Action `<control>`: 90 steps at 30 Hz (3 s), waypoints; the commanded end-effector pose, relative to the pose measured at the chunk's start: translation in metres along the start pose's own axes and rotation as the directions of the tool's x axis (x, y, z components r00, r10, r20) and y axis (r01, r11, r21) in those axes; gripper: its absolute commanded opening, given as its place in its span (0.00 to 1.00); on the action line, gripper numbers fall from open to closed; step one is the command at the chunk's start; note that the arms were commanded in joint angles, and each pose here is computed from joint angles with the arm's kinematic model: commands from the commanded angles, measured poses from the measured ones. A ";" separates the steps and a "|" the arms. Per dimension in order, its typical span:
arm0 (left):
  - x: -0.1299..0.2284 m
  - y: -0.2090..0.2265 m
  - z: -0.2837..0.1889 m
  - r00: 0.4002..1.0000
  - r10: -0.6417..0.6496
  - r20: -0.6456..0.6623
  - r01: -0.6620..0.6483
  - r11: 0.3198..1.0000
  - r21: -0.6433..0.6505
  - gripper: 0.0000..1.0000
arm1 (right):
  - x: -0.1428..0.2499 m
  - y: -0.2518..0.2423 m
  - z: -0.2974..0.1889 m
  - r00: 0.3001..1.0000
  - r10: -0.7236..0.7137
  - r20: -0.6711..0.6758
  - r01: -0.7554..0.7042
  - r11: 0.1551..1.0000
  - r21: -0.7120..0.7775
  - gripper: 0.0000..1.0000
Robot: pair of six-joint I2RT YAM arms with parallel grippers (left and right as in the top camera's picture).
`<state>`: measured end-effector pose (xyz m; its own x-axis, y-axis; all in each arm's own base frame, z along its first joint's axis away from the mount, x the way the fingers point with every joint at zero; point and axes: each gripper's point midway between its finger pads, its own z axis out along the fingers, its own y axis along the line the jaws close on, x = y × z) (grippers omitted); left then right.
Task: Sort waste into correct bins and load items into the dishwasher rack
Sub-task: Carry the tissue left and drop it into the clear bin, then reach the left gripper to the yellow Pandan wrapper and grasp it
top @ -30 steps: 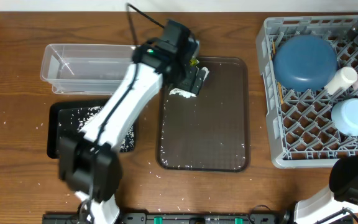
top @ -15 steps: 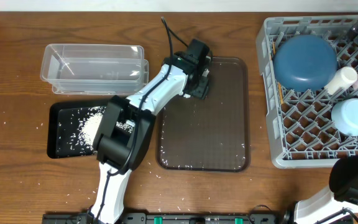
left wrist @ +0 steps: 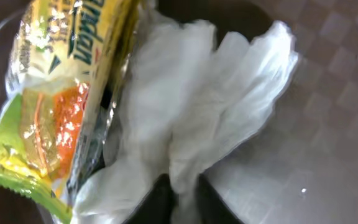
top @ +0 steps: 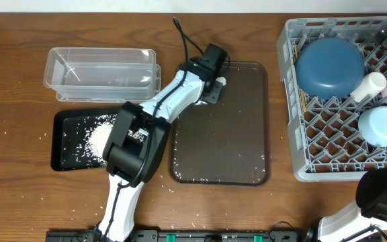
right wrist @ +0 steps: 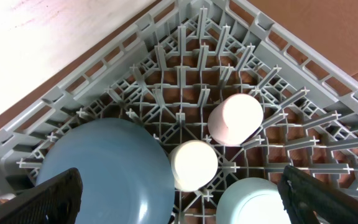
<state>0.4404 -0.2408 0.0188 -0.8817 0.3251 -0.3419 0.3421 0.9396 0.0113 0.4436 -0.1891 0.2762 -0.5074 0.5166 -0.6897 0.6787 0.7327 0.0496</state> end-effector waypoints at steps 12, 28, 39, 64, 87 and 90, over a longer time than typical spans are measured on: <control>-0.039 0.011 -0.131 0.958 -0.175 0.225 0.174 0.984 0.021 0.06 | -0.002 -0.002 0.000 1.000 0.016 0.006 -0.016 1.000 0.010 0.99; -0.018 0.210 -0.153 0.611 -0.722 0.326 0.776 0.627 -0.065 0.06 | -0.002 -0.002 0.000 1.000 0.016 0.006 -0.016 1.000 0.010 0.99; 0.001 0.243 -0.149 0.317 -0.887 0.336 0.943 0.334 -0.008 0.40 | -0.002 -0.002 0.000 1.000 0.016 0.006 -0.016 1.000 0.010 0.99; -0.059 0.016 -0.110 0.932 0.198 0.303 -0.238 0.966 0.101 0.79 | -0.002 -0.002 0.000 1.000 0.016 0.006 -0.016 1.000 0.010 0.99; -0.035 0.031 0.020 0.965 0.221 0.143 -0.220 0.975 -0.025 0.68 | -0.002 -0.002 0.000 1.000 0.016 0.006 -0.016 1.000 0.010 0.99; -0.034 0.031 0.021 0.965 0.221 0.139 -0.220 0.975 -0.024 0.58 | -0.002 -0.002 0.000 1.000 0.016 0.006 -0.016 1.000 0.010 0.99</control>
<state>0.4904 -0.2313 0.0279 -0.7173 0.4946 -0.4908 0.5192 0.8491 0.0970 0.4436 -0.1891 0.2762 -0.5074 0.5166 -0.6897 0.6787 0.7327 0.0496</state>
